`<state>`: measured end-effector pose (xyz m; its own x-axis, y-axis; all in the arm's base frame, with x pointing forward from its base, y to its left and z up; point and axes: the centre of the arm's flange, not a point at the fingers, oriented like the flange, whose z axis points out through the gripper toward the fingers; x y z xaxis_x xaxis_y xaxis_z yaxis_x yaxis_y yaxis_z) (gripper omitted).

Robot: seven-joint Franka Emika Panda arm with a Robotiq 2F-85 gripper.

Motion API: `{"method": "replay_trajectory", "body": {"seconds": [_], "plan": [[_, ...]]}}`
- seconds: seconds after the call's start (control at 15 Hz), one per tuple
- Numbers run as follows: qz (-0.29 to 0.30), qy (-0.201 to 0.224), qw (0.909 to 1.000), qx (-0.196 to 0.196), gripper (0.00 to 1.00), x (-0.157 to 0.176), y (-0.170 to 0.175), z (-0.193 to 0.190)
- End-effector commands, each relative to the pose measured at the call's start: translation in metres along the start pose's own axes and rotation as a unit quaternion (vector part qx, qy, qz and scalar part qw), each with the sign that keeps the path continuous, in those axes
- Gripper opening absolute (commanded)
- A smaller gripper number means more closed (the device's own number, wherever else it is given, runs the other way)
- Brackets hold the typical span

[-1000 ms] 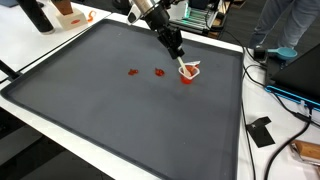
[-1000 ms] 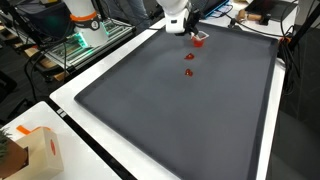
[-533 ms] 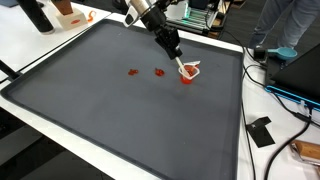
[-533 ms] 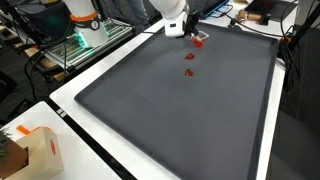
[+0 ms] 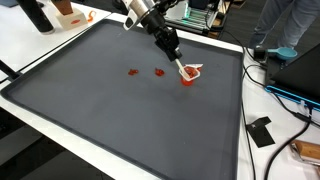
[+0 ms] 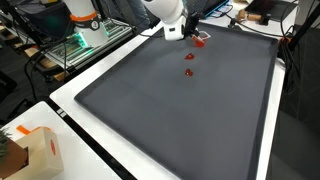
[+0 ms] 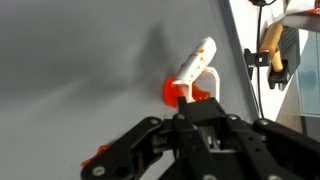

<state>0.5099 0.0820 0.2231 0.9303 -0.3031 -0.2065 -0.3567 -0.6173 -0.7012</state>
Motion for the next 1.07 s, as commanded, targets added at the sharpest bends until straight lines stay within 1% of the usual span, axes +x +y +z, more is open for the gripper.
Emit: {"method": "replay_trajectory", "body": {"seconds": [0.0,0.47,1.0], "plan": [[-0.009,0.000,0.9996,0.026,0.06,0.001,0.011,0.000],[-0.033,-0.005,0.9981,0.051,0.06,0.003,0.022,-0.004],[-0.062,-0.020,0.9949,0.077,0.06,0.005,0.032,-0.006]]}}
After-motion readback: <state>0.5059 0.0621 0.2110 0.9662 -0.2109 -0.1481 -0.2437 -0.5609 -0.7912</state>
